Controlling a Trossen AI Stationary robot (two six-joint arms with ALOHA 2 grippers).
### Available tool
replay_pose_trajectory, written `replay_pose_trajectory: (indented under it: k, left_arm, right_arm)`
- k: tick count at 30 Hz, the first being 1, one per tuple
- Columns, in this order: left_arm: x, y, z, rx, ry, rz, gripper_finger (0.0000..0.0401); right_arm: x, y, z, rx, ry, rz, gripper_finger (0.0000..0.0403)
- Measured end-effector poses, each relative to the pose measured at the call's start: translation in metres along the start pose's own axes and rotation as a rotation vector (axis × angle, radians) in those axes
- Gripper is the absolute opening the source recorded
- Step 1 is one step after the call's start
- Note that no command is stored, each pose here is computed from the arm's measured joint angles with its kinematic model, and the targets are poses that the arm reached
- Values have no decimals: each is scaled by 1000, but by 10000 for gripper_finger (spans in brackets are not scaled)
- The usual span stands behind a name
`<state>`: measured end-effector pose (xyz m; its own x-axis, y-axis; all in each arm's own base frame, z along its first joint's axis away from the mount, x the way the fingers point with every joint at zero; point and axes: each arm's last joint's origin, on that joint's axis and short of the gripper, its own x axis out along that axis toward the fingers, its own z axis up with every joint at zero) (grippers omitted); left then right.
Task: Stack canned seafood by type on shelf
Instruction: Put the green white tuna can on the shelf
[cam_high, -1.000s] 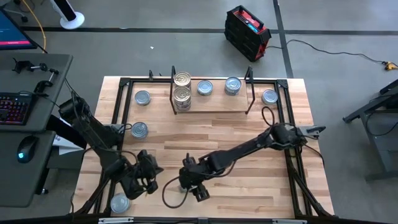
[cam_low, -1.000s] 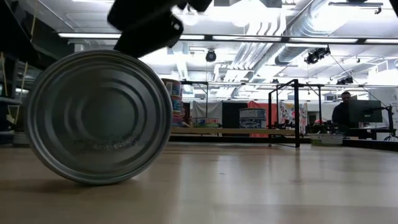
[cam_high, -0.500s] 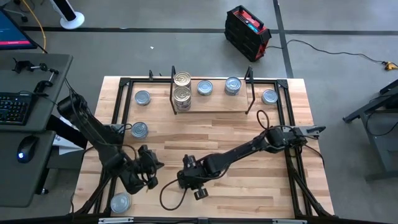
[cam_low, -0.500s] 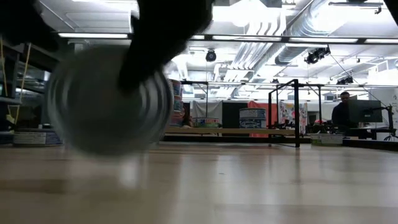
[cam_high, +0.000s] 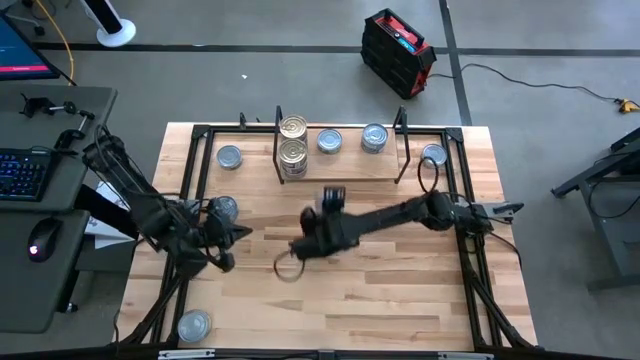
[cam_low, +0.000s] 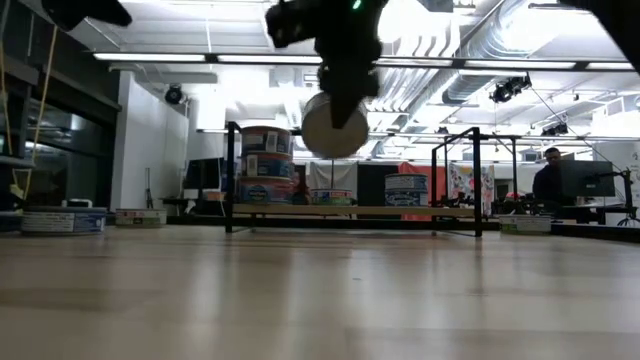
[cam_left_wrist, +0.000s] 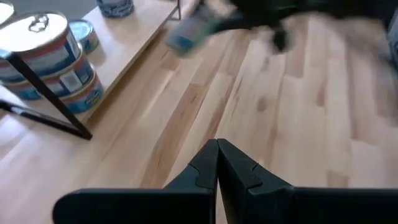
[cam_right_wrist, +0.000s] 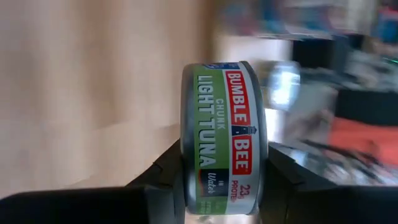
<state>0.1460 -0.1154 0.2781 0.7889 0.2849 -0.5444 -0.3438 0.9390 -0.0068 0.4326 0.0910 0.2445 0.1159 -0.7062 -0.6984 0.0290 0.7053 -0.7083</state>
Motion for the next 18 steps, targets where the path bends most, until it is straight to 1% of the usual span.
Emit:
replay_pose_trajectory:
  k: [3, 5, 8, 11, 15, 18]
  left_arm:
    - [-9, 8, 4, -17, -22, -31, 0]
    - [-12, 11, 6, -19, -32, -43, 0]
    - [-15, 14, 7, -30, -38, -50, 0]
    - [-14, 13, 7, -38, -37, -48, 0]
    - [-13, 12, 7, -94, -60, -20, 0]
    - [-13, 14, 8, -104, -109, 21, 0]
  right_arm:
    - [24, -29, 5, 69, 13, -162, 111]
    - [43, -50, 7, 124, 39, -204, 111]
    - [70, -77, 7, 191, 94, -205, 111]
    - [87, -93, 5, 190, 137, -187, 111]
    - [94, -106, 5, 153, 140, -184, 111]
    - [91, -126, 3, 174, 101, -160, 111]
